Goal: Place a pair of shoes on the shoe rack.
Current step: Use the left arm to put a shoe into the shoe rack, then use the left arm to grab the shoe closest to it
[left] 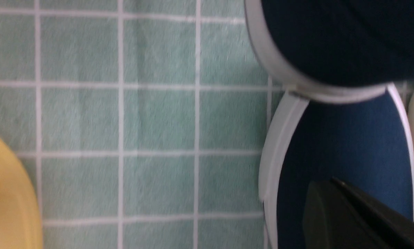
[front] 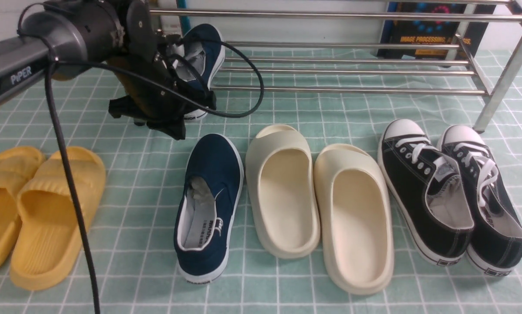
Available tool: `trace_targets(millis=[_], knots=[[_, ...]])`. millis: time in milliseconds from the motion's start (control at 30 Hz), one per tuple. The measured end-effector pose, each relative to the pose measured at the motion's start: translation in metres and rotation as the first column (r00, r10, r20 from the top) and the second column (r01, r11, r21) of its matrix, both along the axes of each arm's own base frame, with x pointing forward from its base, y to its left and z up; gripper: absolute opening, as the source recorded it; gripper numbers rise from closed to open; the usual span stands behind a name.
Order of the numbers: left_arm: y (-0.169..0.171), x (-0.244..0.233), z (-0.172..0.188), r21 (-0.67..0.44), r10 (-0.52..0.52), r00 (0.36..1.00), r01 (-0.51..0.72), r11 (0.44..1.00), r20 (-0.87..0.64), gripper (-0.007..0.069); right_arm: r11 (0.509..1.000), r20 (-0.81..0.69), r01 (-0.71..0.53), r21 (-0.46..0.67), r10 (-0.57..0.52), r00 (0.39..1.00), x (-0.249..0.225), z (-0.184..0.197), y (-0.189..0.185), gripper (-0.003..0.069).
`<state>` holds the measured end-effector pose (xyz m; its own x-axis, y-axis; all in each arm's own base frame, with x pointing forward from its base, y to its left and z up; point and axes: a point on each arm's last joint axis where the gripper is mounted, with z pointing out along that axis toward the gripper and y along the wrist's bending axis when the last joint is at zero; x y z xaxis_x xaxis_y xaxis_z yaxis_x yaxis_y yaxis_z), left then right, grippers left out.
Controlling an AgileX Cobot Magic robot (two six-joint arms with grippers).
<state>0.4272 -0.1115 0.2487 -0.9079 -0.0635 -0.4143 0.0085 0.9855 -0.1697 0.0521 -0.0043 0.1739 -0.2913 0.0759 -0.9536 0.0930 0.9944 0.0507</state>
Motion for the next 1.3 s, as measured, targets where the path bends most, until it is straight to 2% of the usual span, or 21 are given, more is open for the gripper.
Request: trace_targets(millis=[100, 400, 767, 900, 1033, 1133, 1167, 1233, 1300], knots=[[-0.003, 0.012, 0.001, -0.03, 0.024, 0.996, -0.021, 0.999, 0.084, 0.0006, 1.0, 0.0, 0.0, 0.0, 0.0, 1.0, 0.0, 0.0, 0.0, 0.0239], [-0.008, 0.04, 0.007, -0.037, 0.037, 0.986, -0.032, 0.999, 0.161, 0.0006, 1.0, 0.0, 0.0, 0.0, 0.0, 1.0, 0.0, 0.0, 0.0, 0.0239], [-0.01, 0.056, 0.005, -0.005, 0.028, 0.982, -0.027, 1.0, 0.185, 0.0022, 1.0, 0.0, 0.0, 0.0, 0.0, 1.0, 0.0, 0.0, 0.0, 0.0239], [-0.01, 0.056, 0.006, -0.005, 0.028, 0.983, -0.027, 1.0, 0.184, 0.0067, 1.0, 0.0, 0.0, 0.0, 0.0, 1.0, 0.0, 0.0, 0.0, 0.0239], [-0.006, 0.045, 0.027, 0.008, 0.025, 0.984, -0.027, 1.0, 0.178, 0.0194, 1.0, 0.0, 0.0, 0.0, 0.0, 1.0, 0.0, 0.0, 0.0, 0.0239], [-0.001, 0.028, 0.058, 0.008, 0.027, 0.984, -0.029, 1.0, 0.177, 0.029, 1.0, 0.0, 0.0, 0.0, 0.0, 1.0, 0.0, 0.0, 0.0, 0.0239], [-0.001, 0.026, 0.06, 0.01, 0.026, 0.985, -0.028, 1.0, 0.173, 0.0302, 1.0, 0.0, 0.0, 0.0, 0.0, 1.0, 0.0, 0.0, 0.0, 0.0239], [0.004, 0.006, 0.093, 0.013, 0.018, 0.983, -0.02, 1.0, 0.185, 0.0347, 1.0, 0.0, 0.0, 0.0, 0.0, 1.0, 0.0, 0.0, 0.0, 0.0239], [0.009, -0.013, 0.118, 0.022, 0.003, 0.982, -0.007, 1.0, 0.191, 0.0362, 1.0, 0.0, 0.0, 0.0, 0.0, 1.0, 0.0, 0.0, 0.0, 0.0239]])
